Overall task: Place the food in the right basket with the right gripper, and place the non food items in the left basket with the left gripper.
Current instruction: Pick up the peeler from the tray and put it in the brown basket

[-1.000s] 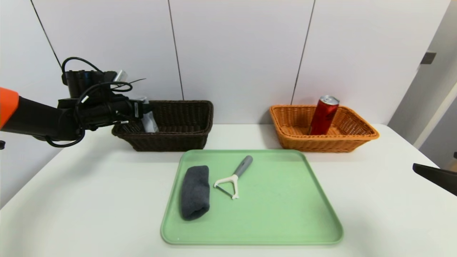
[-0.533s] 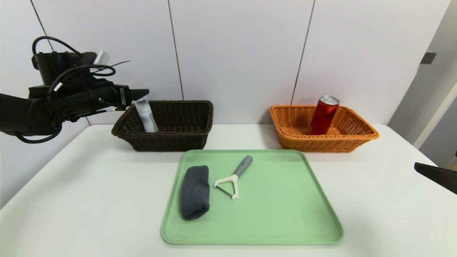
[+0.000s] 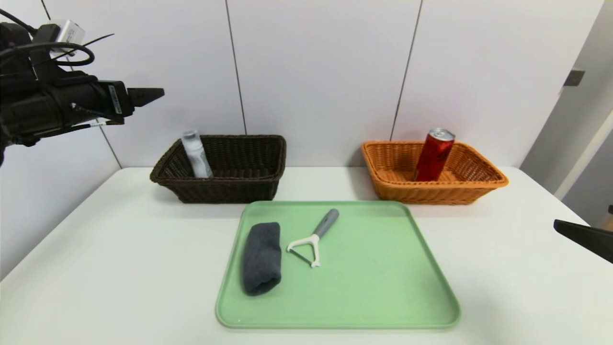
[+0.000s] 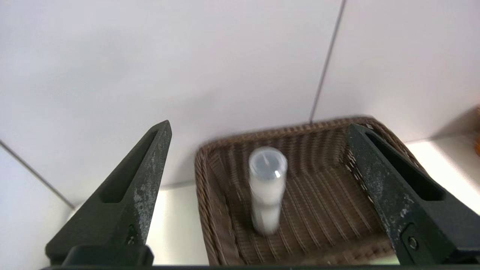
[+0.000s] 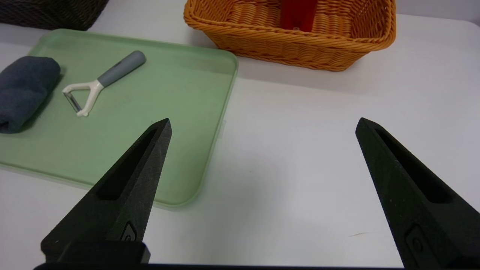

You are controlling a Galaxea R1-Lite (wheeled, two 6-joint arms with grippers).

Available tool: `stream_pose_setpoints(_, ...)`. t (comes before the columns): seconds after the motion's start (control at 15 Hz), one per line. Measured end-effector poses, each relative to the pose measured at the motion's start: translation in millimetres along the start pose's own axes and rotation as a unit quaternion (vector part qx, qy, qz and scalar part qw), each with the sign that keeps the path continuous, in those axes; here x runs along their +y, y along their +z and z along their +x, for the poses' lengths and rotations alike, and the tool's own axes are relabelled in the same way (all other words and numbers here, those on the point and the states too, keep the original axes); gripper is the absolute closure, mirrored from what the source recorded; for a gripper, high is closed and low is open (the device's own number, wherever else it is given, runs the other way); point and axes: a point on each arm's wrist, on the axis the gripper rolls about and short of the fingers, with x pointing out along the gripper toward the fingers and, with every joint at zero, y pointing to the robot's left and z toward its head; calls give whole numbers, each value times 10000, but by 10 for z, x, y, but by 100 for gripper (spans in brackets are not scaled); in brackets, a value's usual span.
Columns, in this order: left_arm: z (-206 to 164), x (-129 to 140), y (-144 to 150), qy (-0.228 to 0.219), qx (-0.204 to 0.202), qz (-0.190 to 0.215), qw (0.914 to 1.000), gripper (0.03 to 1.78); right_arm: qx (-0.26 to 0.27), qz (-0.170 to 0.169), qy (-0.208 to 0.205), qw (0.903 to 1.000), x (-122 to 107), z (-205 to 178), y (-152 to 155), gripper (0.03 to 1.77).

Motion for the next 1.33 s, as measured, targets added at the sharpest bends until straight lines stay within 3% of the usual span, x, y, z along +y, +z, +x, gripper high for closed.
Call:
stream_pose_setpoints(0.2,-241,-214,28,-190,465,-641,9967,14,7,28,5,10000,0,1,-4,10)
stream_pose_setpoints(0.33,-371,-437,11,-507,672,-733,9937,14,15,28,6,10000,0,3,-8,11)
stream_pose_setpoints(0.53,-542,-910,-53,-1349,855,-666,9849,13,13,32,11,10000,1,3,-9,11)
stream_pose_setpoints(0.8,-686,-1555,-192,-2301,1134,-473,9654,12,-20,56,3,10000,1,-4,1,11)
stream_pose_setpoints(1.13,-545,-2142,-437,-3002,1715,-211,9381,12,-13,95,-10,10000,0,-3,0,11)
stream_pose_setpoints(1.33,-381,-2405,-559,-3207,2192,-80,9214,12,-6,133,-10,9999,0,-1,-2,11)
